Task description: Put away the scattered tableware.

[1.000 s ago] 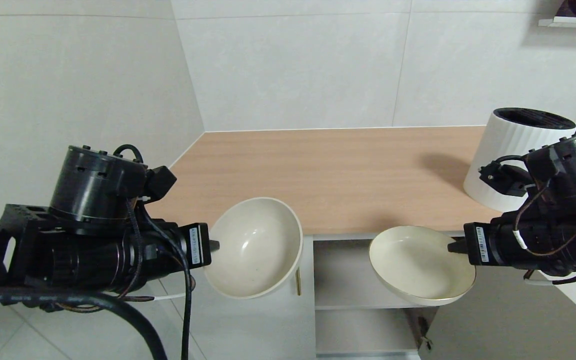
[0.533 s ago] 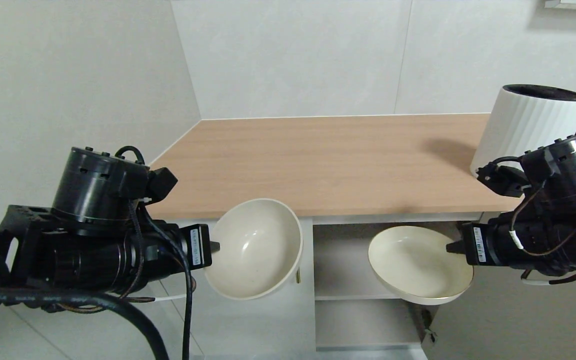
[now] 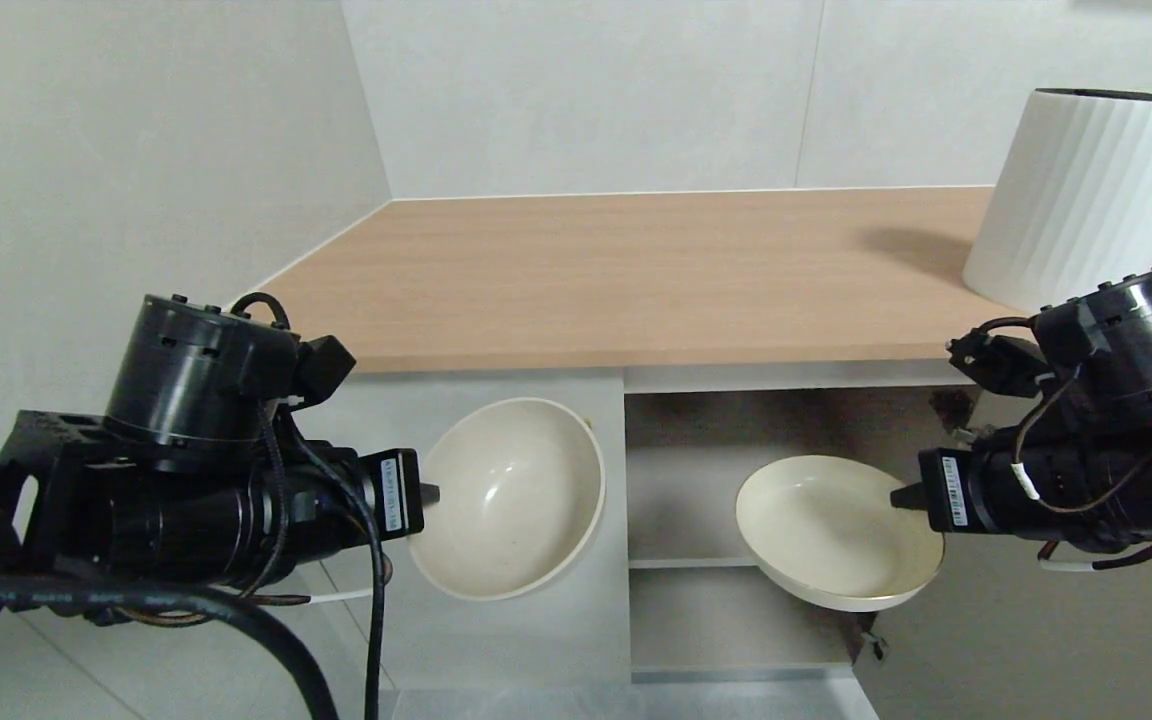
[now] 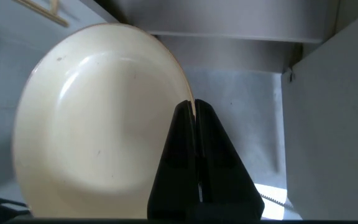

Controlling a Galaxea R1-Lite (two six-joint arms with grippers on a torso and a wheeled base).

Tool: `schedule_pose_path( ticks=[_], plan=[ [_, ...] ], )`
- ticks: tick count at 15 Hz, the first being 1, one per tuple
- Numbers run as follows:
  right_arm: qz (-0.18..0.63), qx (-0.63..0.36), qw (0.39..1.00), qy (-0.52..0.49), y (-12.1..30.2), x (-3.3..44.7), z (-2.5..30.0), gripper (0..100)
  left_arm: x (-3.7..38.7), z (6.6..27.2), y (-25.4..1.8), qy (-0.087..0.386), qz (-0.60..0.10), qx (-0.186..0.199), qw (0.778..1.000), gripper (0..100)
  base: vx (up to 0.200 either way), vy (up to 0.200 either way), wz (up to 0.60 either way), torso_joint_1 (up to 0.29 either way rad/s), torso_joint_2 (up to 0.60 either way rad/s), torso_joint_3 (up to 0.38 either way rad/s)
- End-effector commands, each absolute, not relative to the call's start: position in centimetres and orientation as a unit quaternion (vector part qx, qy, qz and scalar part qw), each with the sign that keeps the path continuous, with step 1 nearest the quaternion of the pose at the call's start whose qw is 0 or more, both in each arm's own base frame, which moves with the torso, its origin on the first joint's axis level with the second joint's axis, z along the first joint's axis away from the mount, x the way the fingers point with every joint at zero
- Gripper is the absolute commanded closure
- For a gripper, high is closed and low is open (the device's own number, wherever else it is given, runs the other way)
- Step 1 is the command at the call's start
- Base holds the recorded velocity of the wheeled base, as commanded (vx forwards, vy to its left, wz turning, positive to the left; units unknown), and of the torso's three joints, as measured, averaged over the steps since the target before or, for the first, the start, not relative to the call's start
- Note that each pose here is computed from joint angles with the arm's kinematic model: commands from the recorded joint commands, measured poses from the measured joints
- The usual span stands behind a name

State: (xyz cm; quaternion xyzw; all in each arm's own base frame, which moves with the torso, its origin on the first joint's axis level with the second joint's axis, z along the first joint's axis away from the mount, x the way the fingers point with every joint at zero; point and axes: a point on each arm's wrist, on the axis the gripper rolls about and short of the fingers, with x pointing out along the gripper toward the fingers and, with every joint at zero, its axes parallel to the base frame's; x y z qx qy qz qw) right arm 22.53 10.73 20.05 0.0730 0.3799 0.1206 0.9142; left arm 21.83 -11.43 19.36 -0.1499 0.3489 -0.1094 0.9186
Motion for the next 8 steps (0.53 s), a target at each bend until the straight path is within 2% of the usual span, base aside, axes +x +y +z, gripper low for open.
schedule_pose_path(
  ticks=[1, 5, 8],
  plan=[
    [0.12, 0.072, 0.913, 0.382, 10.8, 22.64, 19.91, 100, 21.84, 19.33, -11.44, 0.35, -0.109, -0.15, 0.918, 100, 0.0, 0.0, 0.0, -0.144, 0.46, 0.32],
    [0.12, 0.073, 0.913, 0.382, 10.8, 22.64, 19.91, 100, 21.86, 19.3, -11.5, 0.35, -0.11, -0.15, 0.918, 100, 0.0, 0.0, 0.0, -0.115, 0.44, 0.322],
    [0.12, 0.071, 0.912, 0.385, 10.87, 22.79, 19.75, 100, 21.85, 19.29, -11.49, 0.351, -0.11, -0.149, 0.918, 100, 0.0, 0.0, 0.0, -0.033, 0.18, 0.121]
  ],
)
